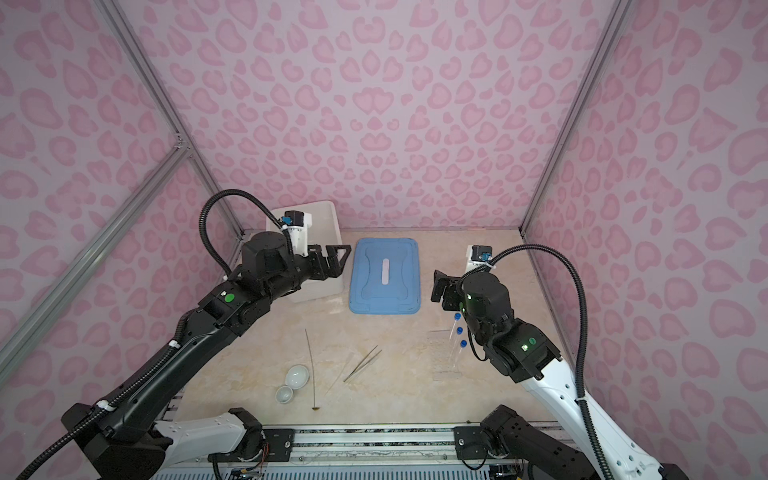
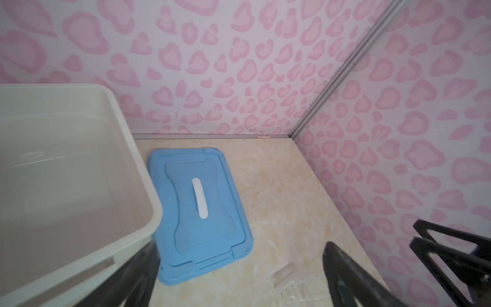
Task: Organize the chemistry lab equipment
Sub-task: 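Raise both grippers and reach them toward the white plastic bin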
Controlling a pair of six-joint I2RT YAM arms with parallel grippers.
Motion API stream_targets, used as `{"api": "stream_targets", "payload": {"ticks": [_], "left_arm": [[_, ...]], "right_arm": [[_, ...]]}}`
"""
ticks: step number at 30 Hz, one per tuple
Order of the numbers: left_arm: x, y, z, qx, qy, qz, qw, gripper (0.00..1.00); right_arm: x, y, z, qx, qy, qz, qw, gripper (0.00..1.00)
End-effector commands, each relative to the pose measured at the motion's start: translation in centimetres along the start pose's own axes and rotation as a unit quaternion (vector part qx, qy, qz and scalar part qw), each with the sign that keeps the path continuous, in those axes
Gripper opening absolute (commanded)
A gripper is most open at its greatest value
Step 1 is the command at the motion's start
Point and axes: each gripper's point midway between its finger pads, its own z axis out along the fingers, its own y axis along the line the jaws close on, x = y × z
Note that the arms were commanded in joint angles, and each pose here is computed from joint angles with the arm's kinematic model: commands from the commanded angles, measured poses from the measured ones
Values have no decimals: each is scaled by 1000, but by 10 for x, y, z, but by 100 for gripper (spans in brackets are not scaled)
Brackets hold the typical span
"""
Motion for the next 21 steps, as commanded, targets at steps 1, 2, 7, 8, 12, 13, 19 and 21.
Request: {"api": "stream_targets", "payload": {"ticks": [1,2,7,8,12,13,19,21], "left_arm": [[-20,33,-9,-46,7,-11,999,96],[-24,50,-10,-70,15,-25,997,96],[-31,118,-9,-151,38,-82,984,97],[-29,134,-7,-176,50,-87,979,97],[-20,184,3,-242,84,-104,961,98],[-20,199,4,-262,86,-107,955,100],[-13,268,26,-335,99,-136,927,88],[-12,282,36,-353,102,-136,920,83]], "right_arm": [[-14,25,9,-42,-2,-25,999,98],[-16,29,12,-45,-2,-30,999,98],[-17,62,30,-72,15,-77,994,98],[-17,69,34,-76,18,-84,993,98],[-9,100,49,-102,25,-108,989,98],[-7,108,52,-113,29,-110,987,97],[19,146,70,-146,67,-132,978,97],[26,151,75,-142,76,-145,976,97]]}}
